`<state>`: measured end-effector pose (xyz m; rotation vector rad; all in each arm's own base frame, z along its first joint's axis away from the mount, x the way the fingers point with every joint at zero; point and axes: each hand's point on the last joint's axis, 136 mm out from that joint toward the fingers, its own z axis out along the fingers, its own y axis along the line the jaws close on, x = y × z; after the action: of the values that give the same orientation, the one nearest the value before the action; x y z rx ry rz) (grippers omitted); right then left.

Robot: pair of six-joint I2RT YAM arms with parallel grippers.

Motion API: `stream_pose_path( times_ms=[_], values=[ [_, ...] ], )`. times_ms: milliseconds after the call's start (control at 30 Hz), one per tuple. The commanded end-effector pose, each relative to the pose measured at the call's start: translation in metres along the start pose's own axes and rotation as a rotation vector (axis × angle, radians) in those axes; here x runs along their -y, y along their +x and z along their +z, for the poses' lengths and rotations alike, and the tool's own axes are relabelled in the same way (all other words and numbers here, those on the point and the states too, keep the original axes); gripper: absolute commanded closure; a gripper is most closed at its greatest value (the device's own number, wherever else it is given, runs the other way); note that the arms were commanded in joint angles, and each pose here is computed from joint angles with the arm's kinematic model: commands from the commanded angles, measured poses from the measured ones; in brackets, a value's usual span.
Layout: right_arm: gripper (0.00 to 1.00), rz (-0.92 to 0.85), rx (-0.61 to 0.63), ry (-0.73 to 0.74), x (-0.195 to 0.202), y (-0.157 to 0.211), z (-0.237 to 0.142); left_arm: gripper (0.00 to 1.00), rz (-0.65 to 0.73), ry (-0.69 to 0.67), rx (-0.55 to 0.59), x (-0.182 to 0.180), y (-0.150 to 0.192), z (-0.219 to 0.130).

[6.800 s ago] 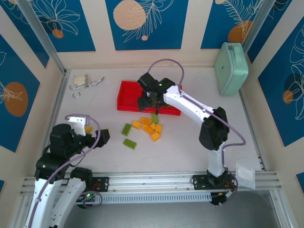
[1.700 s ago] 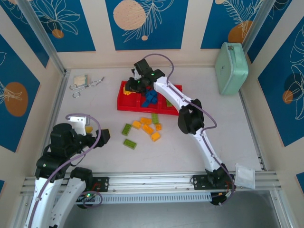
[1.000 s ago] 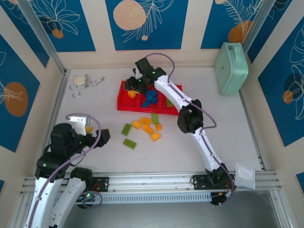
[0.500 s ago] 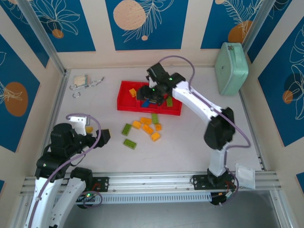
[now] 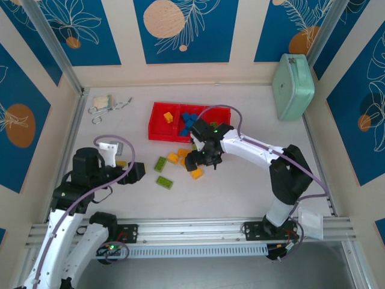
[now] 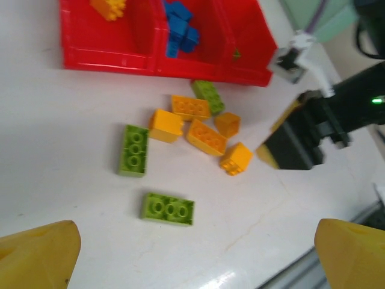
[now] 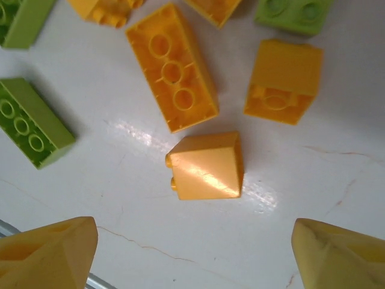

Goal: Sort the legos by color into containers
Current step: Pick up the lego from the center of the table, then place the lego in the container.

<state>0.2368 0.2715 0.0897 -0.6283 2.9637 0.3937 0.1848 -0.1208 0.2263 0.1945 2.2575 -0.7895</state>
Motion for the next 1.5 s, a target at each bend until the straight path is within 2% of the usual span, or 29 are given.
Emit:
stream_pose_path(
  times_ms=[0,167,533,833,933,1033,1133,1233,1367,1467],
  values=[
    [0.15,-0.093,-0.068,0.054,-0.002,0.008,0.014,0.01,0.074,0.180,-0.062,0.033,0.011,0.005],
    [0.16,-0.136,-0.128,0.104,-0.005,0.009,0.038,0.01,0.117,0.241,-0.183,0.051,0.031,0.015],
    [0.34,-0.121,-0.192,0.157,0.004,0.014,0.063,0.01,0.127,0.188,-0.144,0.044,0.027,0.012],
    [0.64,-0.115,-0.194,0.198,0.006,0.011,0.061,0.01,0.115,0.107,-0.117,0.031,0.023,0.011],
    [0.68,-0.118,-0.139,0.128,-0.010,0.002,0.043,0.01,0.118,0.112,-0.111,0.032,0.022,0.009],
    [0.68,-0.119,-0.022,-0.003,-0.034,-0.021,0.016,0.01,0.121,0.112,-0.098,0.033,0.021,0.007],
    [0.70,-0.101,0.124,-0.143,-0.054,-0.055,-0.019,0.01,0.125,0.111,-0.081,0.033,0.019,0.004],
    [0.71,-0.032,0.268,-0.200,-0.058,-0.096,-0.046,0.01,0.123,0.100,-0.065,0.031,0.017,0.003],
    [0.72,0.118,0.399,-0.250,-0.060,-0.144,-0.049,0.01,0.113,0.084,-0.063,0.027,0.016,0.004],
    [0.72,0.168,0.409,-0.235,-0.062,-0.172,-0.034,0.01,0.112,0.081,-0.057,0.026,0.015,0.003]
  ],
)
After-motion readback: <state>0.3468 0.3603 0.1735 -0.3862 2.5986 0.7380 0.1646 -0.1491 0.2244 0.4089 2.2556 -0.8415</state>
